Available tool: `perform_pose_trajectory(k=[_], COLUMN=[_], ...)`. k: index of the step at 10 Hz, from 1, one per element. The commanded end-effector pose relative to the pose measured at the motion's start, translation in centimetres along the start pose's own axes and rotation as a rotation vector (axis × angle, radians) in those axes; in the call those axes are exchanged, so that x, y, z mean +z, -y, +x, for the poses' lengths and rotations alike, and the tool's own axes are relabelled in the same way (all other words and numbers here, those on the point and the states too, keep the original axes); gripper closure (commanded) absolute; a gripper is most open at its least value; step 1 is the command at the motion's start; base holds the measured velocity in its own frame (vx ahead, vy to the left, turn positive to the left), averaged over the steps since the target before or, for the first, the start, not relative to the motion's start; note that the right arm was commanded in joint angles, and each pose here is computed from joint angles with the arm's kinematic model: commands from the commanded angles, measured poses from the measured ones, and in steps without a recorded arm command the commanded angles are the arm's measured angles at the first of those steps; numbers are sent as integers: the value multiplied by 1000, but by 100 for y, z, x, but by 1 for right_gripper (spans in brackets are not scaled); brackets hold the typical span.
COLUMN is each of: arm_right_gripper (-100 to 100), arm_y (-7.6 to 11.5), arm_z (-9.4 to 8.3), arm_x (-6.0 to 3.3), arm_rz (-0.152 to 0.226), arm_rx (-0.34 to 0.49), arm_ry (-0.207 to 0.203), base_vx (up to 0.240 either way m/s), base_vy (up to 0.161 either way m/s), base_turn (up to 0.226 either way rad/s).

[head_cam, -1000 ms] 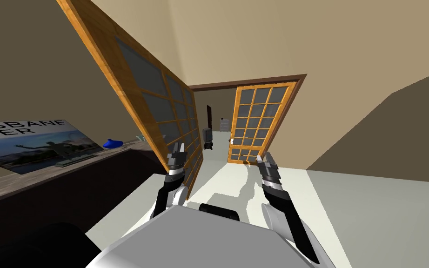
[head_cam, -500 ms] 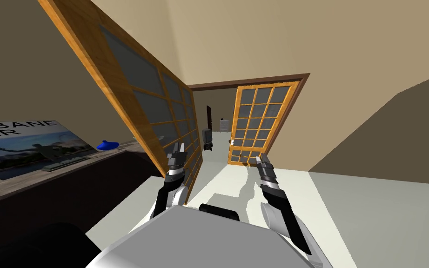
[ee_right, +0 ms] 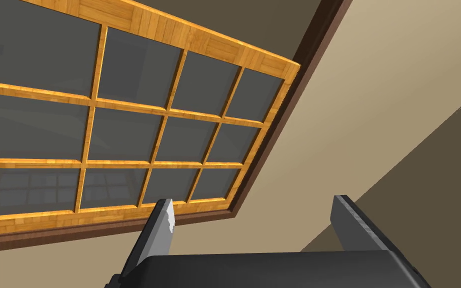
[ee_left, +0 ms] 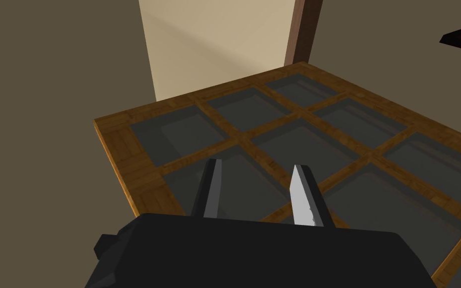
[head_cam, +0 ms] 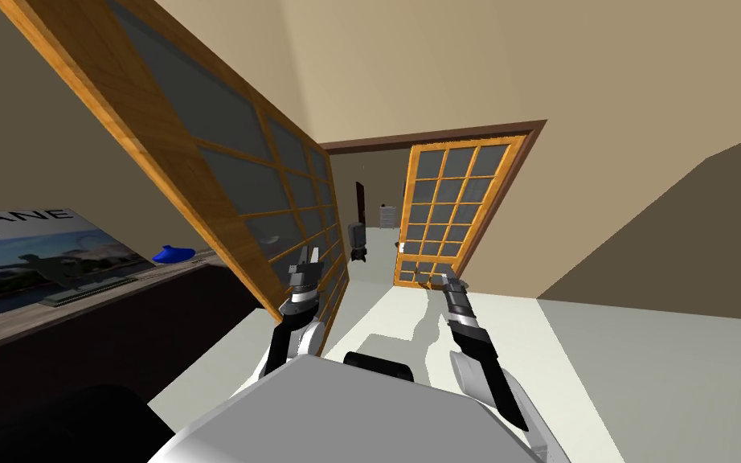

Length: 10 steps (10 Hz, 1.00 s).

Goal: Pull the door open

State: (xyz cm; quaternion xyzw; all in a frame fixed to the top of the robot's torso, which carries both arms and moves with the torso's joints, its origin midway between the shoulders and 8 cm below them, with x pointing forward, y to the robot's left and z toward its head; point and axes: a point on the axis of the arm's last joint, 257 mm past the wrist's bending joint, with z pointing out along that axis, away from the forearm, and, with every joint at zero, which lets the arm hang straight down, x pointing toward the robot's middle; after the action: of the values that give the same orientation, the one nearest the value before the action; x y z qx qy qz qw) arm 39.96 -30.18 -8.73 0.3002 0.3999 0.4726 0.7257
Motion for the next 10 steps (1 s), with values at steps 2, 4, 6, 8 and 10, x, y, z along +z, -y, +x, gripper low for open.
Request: perform_pose_trajectory(k=[2,4,6,8,10], arm_right_gripper=[-100,-100,-100,-100,-100], arm_y=[179,310,442,578,712], arm_z=[39,67,94,122,149], arm_x=[-32,-60,-92,-128,-167], arm_rz=[19,34,49,64,78], arm_rx=[-72,-125,-179,-234,-289], arm_ry=[-16,-29,-43,-58,-74], base_vx=[98,98,101,112,91], base_vy=[2,4,13,7,7], base_turn=[-7,-8,-8,-9,-8])
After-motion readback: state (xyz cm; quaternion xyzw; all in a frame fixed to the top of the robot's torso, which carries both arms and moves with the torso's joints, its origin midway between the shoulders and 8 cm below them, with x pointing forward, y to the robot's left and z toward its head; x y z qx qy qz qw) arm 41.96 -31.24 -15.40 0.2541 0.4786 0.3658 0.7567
